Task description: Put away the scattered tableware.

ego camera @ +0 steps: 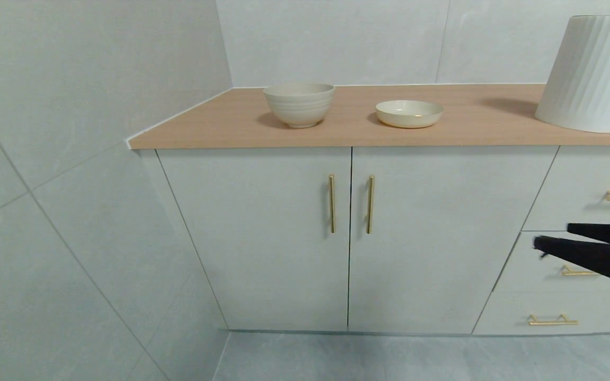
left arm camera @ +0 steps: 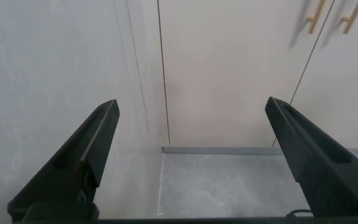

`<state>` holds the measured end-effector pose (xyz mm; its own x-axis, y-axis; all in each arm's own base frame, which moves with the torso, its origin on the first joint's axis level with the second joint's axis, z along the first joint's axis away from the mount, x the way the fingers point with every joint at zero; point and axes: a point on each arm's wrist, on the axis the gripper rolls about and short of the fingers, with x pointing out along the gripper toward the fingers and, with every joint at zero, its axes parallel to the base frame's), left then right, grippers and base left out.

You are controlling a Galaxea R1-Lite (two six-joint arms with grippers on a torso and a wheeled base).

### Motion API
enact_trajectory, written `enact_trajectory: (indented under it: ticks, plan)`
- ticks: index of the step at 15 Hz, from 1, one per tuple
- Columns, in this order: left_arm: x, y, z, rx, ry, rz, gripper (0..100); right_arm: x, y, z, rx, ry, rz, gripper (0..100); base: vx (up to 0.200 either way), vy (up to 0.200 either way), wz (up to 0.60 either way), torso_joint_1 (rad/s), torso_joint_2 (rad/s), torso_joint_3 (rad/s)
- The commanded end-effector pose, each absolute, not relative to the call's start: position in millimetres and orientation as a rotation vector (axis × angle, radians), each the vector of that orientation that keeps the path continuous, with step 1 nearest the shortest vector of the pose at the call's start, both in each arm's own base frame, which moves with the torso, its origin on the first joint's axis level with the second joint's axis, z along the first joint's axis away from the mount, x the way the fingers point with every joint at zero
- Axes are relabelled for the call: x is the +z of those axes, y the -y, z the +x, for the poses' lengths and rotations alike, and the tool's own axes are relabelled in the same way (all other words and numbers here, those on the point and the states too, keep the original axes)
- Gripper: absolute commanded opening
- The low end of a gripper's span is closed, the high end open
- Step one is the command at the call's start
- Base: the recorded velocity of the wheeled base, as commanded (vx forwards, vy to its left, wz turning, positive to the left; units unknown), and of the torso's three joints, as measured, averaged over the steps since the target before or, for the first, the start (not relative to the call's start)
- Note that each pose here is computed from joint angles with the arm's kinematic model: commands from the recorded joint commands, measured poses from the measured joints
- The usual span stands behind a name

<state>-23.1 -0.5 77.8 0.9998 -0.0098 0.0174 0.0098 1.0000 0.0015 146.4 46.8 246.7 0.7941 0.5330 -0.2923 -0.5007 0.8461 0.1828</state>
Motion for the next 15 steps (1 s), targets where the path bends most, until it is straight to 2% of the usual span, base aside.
enact_trajectory:
  ticks: [1,7,12,15]
  plan:
    - [77.7,0.5,-23.0,-0.009,0.017,0.002,100,232.9,-91.6,224.8,0.650,-0.453,0.095,100,0.000,0.000,0.00,0.000,0.00,0.000]
    - [77.7,0.5,-23.0,-0.009,0.017,0.002,100,203.6,-142.2,297.7,0.737,-0.524,0.086,100,0.000,0.000,0.00,0.000,0.00,0.000]
    - [77.7,0.5,-23.0,-0.009,0.017,0.002,100,165.2,-171.0,342.1,0.752,-0.457,0.124,100,0.000,0.000,0.00,0.000,0.00,0.000]
    - [77.7,0.5,-23.0,-0.009,0.017,0.002,100,157.8,-176.6,354.4,0.740,-0.395,0.205,100,0.000,0.000,0.00,0.000,0.00,0.000]
